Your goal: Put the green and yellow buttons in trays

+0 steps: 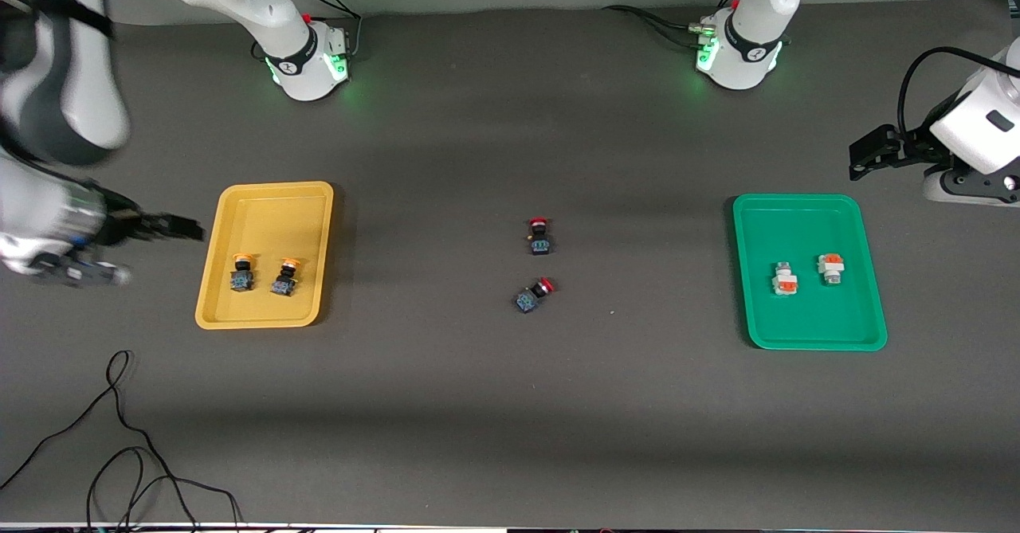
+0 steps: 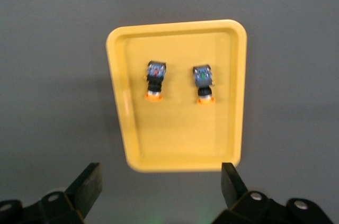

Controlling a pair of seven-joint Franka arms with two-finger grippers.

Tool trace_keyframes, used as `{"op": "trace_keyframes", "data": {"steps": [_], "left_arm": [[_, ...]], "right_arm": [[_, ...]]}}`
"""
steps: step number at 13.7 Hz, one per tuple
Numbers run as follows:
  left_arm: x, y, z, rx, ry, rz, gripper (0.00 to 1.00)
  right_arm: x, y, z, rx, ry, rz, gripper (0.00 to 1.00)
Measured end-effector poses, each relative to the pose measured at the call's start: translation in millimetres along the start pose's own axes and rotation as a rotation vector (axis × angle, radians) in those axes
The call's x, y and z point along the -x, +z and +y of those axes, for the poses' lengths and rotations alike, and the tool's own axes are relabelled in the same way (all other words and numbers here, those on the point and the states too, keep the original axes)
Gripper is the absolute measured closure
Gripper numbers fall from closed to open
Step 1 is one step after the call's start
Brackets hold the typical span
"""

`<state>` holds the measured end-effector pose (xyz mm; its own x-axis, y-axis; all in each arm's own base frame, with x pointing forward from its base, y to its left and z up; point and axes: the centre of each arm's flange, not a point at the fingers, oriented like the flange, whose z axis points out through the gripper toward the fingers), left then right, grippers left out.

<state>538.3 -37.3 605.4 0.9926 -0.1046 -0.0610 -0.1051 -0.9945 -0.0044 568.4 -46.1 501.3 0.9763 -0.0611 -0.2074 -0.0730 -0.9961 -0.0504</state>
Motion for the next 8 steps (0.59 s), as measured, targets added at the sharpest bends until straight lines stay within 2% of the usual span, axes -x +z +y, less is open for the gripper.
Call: {"op": "trace_keyframes", "data": {"steps": [3, 8], "left_arm": [[1.0, -1.5, 1.1, 0.000, 0.002, 0.003, 0.00], [1.1, -1.6, 1.2, 0.000, 0.002, 0.003, 0.00]], "right_arm": [[24.8, -71.7, 17.7, -0.009, 0.032, -0.014, 0.00], [32.3, -94.6, 18.0, -0.003, 0.034, -0.005, 0.00]]}}
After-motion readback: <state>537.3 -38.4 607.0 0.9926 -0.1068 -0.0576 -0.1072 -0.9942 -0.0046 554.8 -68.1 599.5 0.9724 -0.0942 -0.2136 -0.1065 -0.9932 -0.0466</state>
